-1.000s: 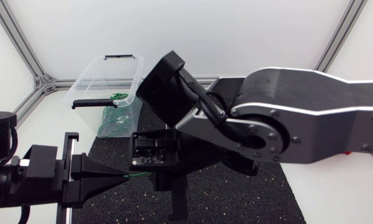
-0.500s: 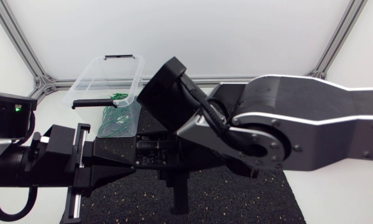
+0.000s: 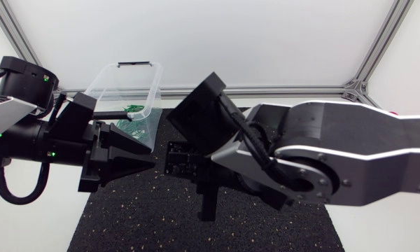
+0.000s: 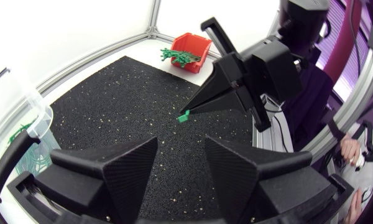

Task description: Take a green cable tie from the red box, thread the tail through the head to close it, then place it in the transparent bin on the left.

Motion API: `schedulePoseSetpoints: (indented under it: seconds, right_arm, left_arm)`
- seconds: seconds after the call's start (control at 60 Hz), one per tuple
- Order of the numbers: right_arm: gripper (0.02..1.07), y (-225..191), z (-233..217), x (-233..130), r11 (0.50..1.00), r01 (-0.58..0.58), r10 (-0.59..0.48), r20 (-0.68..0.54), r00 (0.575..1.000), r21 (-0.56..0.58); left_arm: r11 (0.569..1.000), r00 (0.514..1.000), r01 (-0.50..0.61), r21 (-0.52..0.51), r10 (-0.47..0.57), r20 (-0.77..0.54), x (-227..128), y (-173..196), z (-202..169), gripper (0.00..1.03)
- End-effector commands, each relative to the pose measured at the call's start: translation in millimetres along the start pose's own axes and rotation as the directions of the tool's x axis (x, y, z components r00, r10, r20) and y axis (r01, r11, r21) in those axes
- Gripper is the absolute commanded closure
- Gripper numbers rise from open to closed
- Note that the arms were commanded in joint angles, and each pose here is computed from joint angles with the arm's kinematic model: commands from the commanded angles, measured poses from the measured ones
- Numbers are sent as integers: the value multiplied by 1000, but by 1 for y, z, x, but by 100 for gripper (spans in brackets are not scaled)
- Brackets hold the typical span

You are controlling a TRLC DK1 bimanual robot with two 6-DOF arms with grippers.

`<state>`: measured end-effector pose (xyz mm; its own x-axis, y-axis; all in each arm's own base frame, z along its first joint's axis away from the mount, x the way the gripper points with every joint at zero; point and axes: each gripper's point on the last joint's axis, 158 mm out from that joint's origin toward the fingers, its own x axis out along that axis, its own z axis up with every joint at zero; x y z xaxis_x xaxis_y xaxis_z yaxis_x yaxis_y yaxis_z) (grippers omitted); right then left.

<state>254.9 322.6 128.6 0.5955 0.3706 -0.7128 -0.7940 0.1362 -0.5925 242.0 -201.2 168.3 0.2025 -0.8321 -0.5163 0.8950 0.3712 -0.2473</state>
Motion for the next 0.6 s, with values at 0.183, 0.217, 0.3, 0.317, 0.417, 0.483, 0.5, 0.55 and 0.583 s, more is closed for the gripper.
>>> schedulePoseSetpoints:
  seconds: [0.183,0.217,0.3,0.317,0.417,0.483,0.5,0.55,0.583]
  right_arm:
    - [101,-15,-3,-1,995,101,-101,-1,995,12]
    - [101,-18,-2,-1,994,113,-113,2,994,11]
    - [101,-26,-2,-1,987,159,-159,-2,987,4]
    - [101,-28,-1,-1,986,169,-169,0,986,4]
    - [101,-38,3,-1,974,228,-228,2,974,1]
    - [101,-44,6,-2,964,266,-266,5,964,-7]
    - [101,-44,7,-1,961,276,-276,4,961,-10]
    - [101,-45,6,0,955,296,-296,-4,955,-20]
    - [101,-46,9,0,949,313,-313,1,950,-29]
  left_arm:
    - [957,1000,-4,-292,11,21,-10,17,34,47]
    - [943,1000,-6,-333,14,23,-10,20,39,50]
    - [920,1000,7,-392,-9,-4,-9,18,40,50]
    - [915,1000,7,-402,-11,-7,-9,18,40,50]
    - [878,1000,6,-478,-20,-24,-6,24,40,50]
    - [869,999,5,-495,-20,-25,-6,26,42,50]
    - [858,1000,-2,-514,-11,-22,-8,31,44,50]
    - [853,1000,-5,-522,-6,-18,-10,33,46,50]
    - [849,1000,-5,-528,-5,-18,-11,33,48,50]
